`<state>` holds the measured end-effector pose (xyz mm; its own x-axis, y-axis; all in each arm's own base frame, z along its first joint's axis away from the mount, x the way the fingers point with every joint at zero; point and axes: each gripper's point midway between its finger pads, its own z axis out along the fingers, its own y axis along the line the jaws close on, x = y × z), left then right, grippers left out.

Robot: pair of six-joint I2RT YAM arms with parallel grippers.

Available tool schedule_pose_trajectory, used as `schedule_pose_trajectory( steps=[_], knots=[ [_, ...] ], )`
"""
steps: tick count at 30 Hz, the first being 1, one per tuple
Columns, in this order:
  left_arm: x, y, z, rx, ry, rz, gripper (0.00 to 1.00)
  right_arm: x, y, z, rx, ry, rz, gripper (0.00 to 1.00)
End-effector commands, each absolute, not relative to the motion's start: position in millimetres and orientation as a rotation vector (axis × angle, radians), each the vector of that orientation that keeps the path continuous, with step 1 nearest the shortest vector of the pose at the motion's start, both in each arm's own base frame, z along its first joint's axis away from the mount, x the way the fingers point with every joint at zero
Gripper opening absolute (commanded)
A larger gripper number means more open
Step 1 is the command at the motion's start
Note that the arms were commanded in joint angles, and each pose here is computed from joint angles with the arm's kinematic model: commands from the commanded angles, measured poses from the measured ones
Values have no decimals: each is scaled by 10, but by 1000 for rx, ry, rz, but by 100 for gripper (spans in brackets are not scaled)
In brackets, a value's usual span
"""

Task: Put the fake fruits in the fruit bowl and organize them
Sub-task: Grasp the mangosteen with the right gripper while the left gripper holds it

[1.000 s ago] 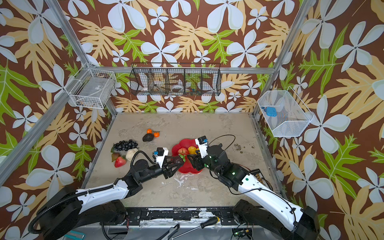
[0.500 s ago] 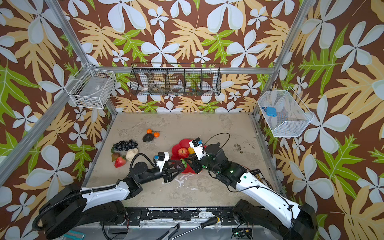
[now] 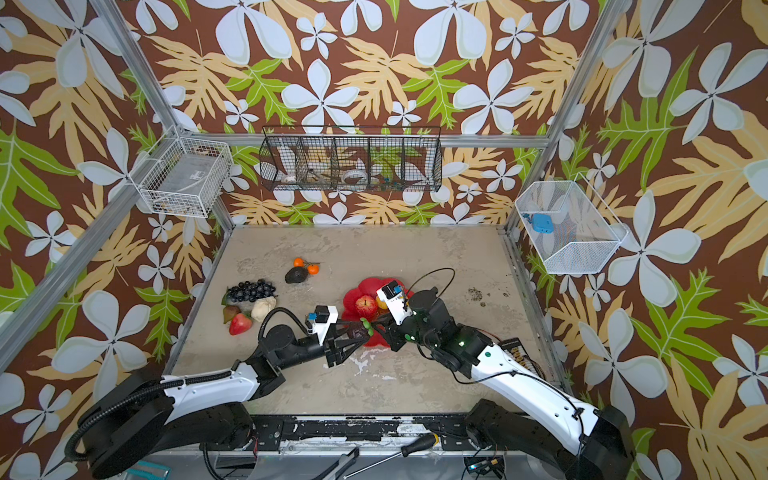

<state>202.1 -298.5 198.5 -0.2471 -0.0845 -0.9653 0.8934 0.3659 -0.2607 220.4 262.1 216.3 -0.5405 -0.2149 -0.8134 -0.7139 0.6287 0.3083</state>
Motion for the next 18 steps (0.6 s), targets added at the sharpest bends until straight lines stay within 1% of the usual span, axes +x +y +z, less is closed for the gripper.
schedule_pose_trajectory(
  steps=[1,5,12,18],
  knots=[
    [1988,-2998,2079,770,1475,-1131,52,2194,2677,2209,-745,2048,855,25],
    [1977,-3006,2060,781,1477,-1135,52,2171,2703,2213,-760,2043,876,23],
    [1970,-3004,2051,785,1475,-1132,52,2144,2724,2219,-777,2040,887,16],
    [1972,-2987,2070,778,1466,-1124,52,2122,2743,2204,-788,2042,888,14]
  ],
)
